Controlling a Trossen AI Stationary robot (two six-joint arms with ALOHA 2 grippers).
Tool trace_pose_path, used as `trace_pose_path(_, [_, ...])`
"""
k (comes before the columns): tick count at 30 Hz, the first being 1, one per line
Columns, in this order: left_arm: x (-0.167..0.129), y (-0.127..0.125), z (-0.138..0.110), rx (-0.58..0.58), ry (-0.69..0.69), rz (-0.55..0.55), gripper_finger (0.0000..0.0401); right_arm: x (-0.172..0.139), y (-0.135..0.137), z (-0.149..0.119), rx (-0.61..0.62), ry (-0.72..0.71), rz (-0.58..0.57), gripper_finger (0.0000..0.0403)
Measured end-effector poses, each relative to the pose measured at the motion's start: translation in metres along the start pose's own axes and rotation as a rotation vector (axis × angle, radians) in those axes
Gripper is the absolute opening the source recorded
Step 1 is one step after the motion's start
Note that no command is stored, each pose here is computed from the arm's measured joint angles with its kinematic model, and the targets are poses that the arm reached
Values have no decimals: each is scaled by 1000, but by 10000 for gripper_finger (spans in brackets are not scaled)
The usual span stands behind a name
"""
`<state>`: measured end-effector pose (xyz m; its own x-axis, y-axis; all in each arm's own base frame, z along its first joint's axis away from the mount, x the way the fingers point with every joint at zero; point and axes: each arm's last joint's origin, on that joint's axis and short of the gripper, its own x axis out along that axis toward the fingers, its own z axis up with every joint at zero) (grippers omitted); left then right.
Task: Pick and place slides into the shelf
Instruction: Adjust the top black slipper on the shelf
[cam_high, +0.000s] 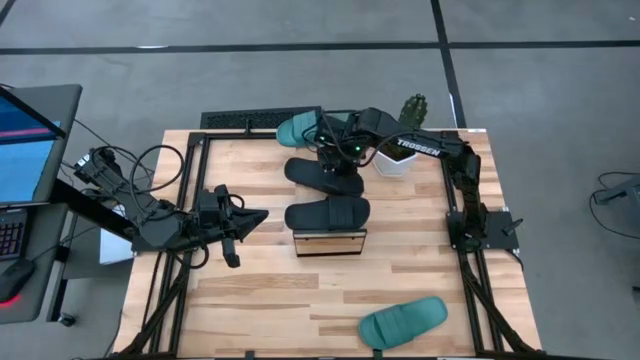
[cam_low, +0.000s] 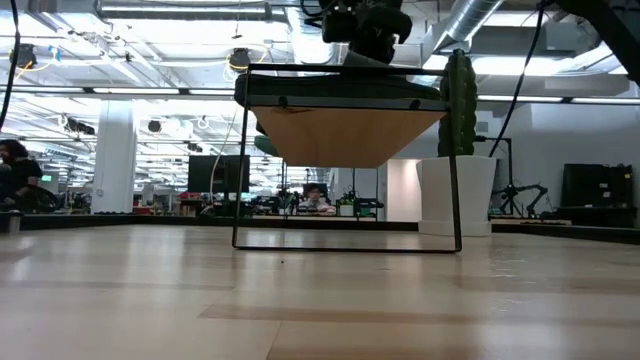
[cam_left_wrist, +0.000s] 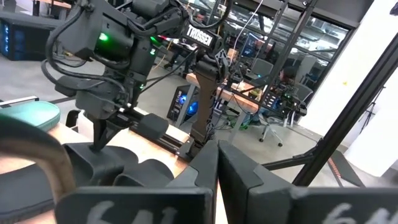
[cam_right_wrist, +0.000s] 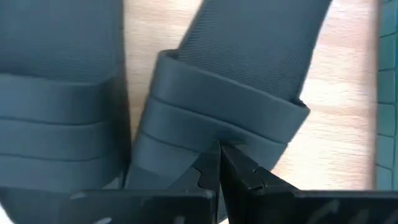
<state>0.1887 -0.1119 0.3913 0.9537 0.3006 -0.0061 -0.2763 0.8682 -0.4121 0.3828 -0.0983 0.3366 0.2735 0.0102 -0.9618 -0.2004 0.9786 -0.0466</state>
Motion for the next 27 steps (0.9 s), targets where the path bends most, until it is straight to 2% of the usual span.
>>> trace_pose_path(6, [0, 0, 0, -1, 0, 0, 0, -13, 5, 1, -29, -35, -11, 0])
trace_pose_path(14, [0, 1, -1, 34, 3, 16, 0, -61, 5, 15, -63, -272, -127, 0])
trace_pose_path(18, [3, 15, -11, 165, 40, 178, 0, -71, 11, 19, -69, -313, -135, 0])
trace_pose_path(21, [12, 35, -18, 212, 90, 306, 0, -84, 24, 15, -65, -322, -123, 0])
trace_pose_path(27, [34, 82, -16, 269, 235, 489, 0, -144, 63, -10, -48, -463, -129, 0])
